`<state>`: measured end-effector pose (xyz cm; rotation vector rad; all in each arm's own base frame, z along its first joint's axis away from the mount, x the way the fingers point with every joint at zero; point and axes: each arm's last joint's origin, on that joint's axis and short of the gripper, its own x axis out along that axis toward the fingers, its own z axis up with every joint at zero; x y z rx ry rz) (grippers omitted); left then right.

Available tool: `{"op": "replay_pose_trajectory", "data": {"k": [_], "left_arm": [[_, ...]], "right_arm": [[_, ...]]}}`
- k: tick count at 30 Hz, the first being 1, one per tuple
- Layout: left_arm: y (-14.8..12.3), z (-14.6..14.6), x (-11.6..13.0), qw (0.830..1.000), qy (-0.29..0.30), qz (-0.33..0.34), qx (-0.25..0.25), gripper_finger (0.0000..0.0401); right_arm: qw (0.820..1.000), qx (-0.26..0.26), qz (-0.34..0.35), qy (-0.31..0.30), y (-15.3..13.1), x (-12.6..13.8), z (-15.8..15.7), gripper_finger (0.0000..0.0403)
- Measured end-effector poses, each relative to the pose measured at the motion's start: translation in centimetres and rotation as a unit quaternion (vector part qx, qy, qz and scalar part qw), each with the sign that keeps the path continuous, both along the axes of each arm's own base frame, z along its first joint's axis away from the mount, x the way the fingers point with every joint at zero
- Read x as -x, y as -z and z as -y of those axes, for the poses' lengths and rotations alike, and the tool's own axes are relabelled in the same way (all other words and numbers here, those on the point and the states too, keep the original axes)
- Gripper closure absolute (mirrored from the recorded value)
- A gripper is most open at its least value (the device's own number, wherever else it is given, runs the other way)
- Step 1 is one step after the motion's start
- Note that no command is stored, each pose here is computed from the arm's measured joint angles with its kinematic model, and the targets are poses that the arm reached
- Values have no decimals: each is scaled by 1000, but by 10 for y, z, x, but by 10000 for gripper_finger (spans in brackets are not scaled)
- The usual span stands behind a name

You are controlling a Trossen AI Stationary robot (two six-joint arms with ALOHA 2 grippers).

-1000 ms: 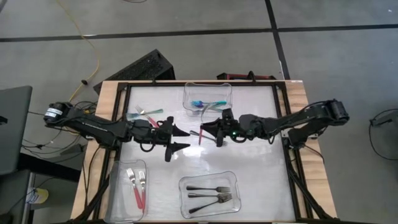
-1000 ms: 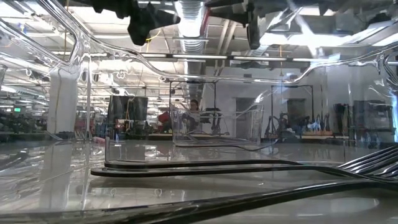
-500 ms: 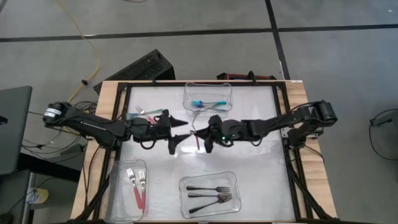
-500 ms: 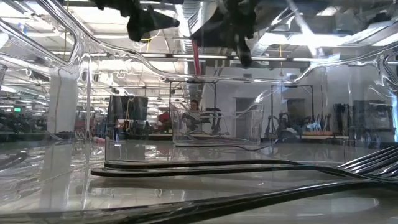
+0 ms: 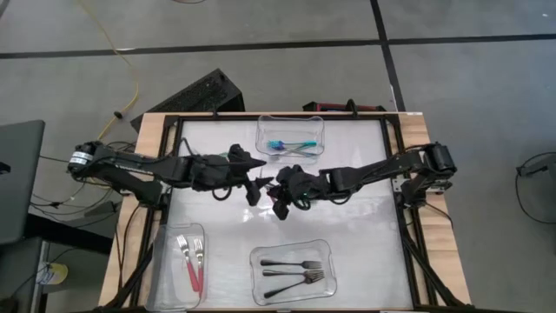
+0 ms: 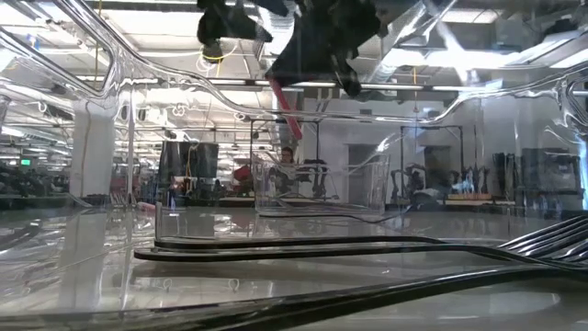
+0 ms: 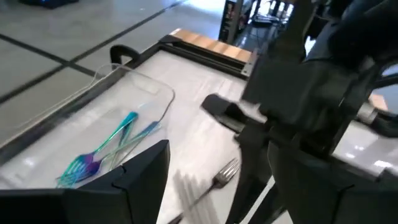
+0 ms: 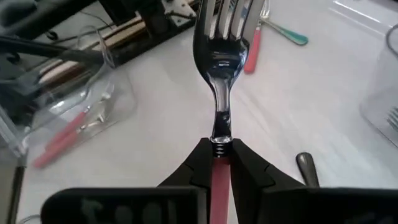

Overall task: Sort silverware by color (type)
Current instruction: Put the pink fork into the bottom left transparent bin

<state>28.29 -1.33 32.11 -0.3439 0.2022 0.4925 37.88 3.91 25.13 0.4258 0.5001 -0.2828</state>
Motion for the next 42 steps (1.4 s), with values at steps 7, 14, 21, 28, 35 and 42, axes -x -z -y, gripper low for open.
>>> {"op": "replay_pose_trajectory", "data": {"k": [7,14,21,28,35,42], "left_arm": [[4,-2,-4,998,-39,-42,13,145],[-19,-4,13,995,-92,-40,-19,145],[-19,-5,18,994,-82,-58,-33,145],[16,-15,17,974,27,-225,15,145],[64,-26,-4,881,293,-372,-14,145],[117,-10,-29,798,390,-455,-61,145]], "right_arm": [[1000,12,-15,-3,-2,-5,2,354],[1000,20,-16,6,-4,-4,3,389],[1000,20,-18,7,-4,-3,3,375],[1000,14,-20,-2,-3,-3,2,381],[999,8,-38,-12,0,-1,-1,367],[997,-17,-72,-19,5,3,-2,361]]}}
